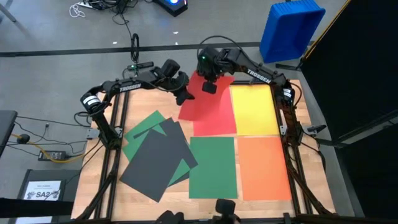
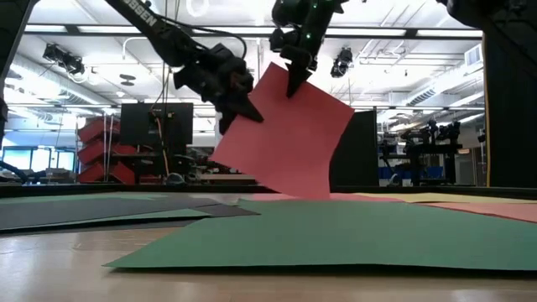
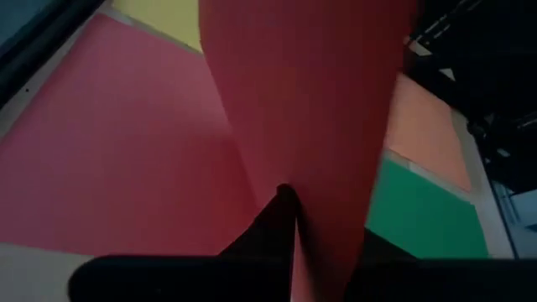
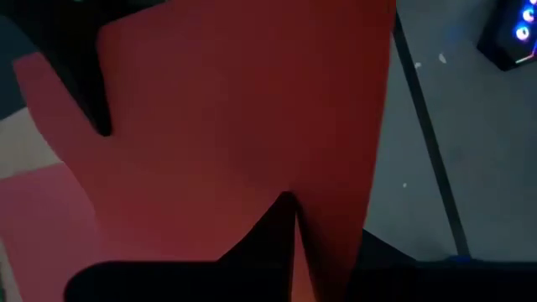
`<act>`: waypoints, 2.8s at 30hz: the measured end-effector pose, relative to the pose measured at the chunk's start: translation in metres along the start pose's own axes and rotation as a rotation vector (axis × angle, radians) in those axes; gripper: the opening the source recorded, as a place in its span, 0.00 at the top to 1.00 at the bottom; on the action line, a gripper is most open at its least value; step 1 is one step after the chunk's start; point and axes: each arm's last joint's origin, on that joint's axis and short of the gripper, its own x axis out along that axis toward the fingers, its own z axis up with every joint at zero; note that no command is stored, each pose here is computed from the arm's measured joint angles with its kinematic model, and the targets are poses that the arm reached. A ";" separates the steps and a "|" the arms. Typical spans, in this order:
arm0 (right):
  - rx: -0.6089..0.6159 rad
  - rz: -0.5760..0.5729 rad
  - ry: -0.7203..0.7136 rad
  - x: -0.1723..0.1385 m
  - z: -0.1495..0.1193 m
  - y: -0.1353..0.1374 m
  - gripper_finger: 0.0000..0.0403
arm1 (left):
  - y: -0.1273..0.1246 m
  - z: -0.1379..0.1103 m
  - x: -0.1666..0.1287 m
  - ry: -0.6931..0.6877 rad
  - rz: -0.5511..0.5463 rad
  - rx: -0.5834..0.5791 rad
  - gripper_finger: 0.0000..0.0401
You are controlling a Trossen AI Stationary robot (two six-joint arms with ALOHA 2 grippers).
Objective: Organize paper
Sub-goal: Stack the pink colored paper on top of the pink colored papers
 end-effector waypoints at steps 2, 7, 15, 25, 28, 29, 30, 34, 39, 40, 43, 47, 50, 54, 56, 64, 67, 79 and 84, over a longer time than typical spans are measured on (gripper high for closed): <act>-0.006 0.014 0.001 0.001 -0.002 -0.004 1.00 | -0.001 -0.003 0.004 -0.009 -0.007 -0.011 1.00; -0.016 0.044 -0.005 0.002 -0.004 -0.009 1.00 | -0.007 -0.010 0.016 -0.038 -0.027 -0.026 1.00; -0.026 0.109 -0.035 0.002 -0.003 -0.007 1.00 | -0.009 -0.028 0.029 -0.050 0.006 -0.083 1.00; -0.027 0.130 -0.043 0.001 -0.002 -0.005 1.00 | -0.015 -0.047 0.042 -0.080 0.022 -0.149 1.00; -0.025 0.125 -0.057 0.002 -0.001 -0.006 0.99 | -0.016 -0.050 0.044 -0.080 0.040 -0.167 1.00; -0.025 0.125 -0.056 0.002 -0.001 -0.006 0.98 | -0.017 -0.051 0.045 -0.079 0.046 -0.167 1.00; -0.026 0.126 -0.054 0.002 -0.001 -0.006 0.97 | -0.018 -0.052 0.046 -0.078 0.048 -0.166 1.00; -0.062 0.127 -0.044 0.001 -0.002 -0.004 0.87 | -0.022 -0.053 0.049 -0.075 0.055 -0.162 1.00; -0.099 0.043 -0.027 -0.006 -0.001 -0.001 0.68 | -0.026 -0.054 0.052 -0.078 0.082 -0.178 1.00; -0.100 0.023 -0.028 -0.011 -0.002 -0.002 0.65 | -0.026 -0.054 0.052 -0.081 0.093 -0.182 1.00; -0.088 -0.031 -0.073 -0.035 -0.004 -0.007 0.57 | -0.029 -0.055 0.055 -0.088 0.127 -0.201 1.00; -0.050 -0.078 -0.166 -0.075 -0.011 -0.017 0.52 | -0.035 -0.056 0.059 -0.126 0.146 -0.201 1.00; -0.003 -0.101 -0.240 -0.104 -0.019 -0.025 0.52 | -0.037 -0.064 0.062 -0.210 0.104 -0.235 1.00; 0.055 -0.070 -0.301 -0.126 -0.027 -0.030 0.56 | -0.035 -0.087 0.062 -0.277 0.085 -0.327 1.00; 0.069 -0.029 -0.330 -0.132 -0.028 -0.029 0.58 | -0.036 -0.096 0.063 -0.288 0.097 -0.363 1.00; 0.076 0.311 -0.391 -0.114 -0.025 -0.012 0.66 | -0.050 -0.104 0.070 -0.319 0.132 -0.378 1.00; 0.076 0.329 -0.370 -0.100 -0.031 -0.002 0.70 | -0.052 -0.105 0.071 -0.320 0.134 -0.375 1.00; 0.278 0.296 -0.593 -0.068 -0.140 0.038 0.79 | -0.059 -0.110 0.081 -0.346 0.154 -0.433 1.00; 0.357 0.252 -0.642 -0.064 -0.179 0.051 0.79 | -0.062 -0.116 0.097 -0.400 0.123 -0.475 1.00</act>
